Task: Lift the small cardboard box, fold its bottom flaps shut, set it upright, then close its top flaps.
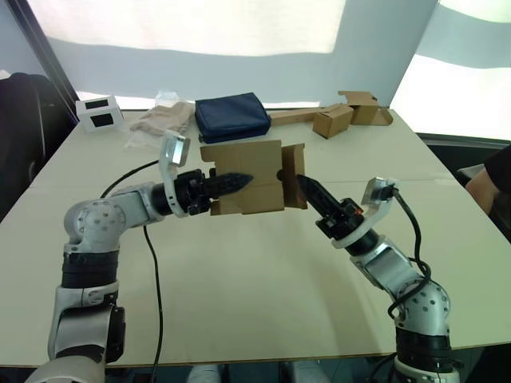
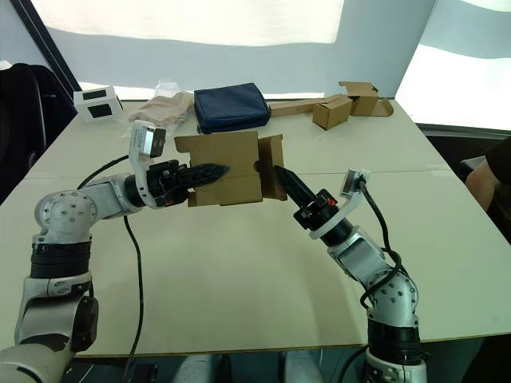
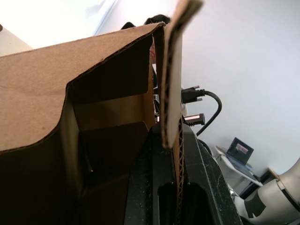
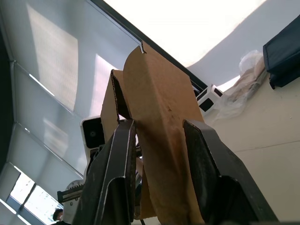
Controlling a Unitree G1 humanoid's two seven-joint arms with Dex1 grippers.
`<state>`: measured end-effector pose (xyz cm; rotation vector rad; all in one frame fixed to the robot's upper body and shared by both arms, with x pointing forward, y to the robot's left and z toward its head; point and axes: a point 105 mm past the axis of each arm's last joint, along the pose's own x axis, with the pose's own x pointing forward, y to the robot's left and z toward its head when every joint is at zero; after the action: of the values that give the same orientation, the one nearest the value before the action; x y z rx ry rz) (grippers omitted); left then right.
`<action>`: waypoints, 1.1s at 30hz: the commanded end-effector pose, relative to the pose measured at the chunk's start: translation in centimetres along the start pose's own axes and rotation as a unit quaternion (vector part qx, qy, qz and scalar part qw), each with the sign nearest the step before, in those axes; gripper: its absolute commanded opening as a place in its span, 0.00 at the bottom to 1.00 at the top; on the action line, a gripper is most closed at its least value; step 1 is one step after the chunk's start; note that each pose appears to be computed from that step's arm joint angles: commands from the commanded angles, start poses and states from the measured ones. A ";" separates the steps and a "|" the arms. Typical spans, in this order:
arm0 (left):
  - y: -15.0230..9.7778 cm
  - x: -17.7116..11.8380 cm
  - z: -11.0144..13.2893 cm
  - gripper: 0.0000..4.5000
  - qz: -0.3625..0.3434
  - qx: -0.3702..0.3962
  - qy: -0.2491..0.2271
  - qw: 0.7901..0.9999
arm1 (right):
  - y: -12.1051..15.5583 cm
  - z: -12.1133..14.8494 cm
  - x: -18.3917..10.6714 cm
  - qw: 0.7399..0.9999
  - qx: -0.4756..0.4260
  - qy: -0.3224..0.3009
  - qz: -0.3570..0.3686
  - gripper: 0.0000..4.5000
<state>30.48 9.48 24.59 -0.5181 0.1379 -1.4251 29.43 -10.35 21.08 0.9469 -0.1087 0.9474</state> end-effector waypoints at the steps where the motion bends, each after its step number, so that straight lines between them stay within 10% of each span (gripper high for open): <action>1: -0.8 0.4 1.1 0.00 -0.012 0.028 -0.004 1.000 | 1.4 0.8 0.2 0.999 -0.031 -0.010 0.020 0.35; 8: -0.7 0.5 1.0 0.00 -0.009 0.030 -0.003 1.000 | 1.8 0.8 0.4 0.999 -0.046 -0.009 0.020 0.01; 33: -0.6 0.8 1.1 0.00 -0.007 0.028 -0.008 1.000 | 1.7 0.5 0.2 0.998 -0.059 -0.005 0.006 0.01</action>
<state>30.81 9.08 24.25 -0.5206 0.1449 -1.4036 28.82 -9.63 21.73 0.8216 -0.1344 0.9257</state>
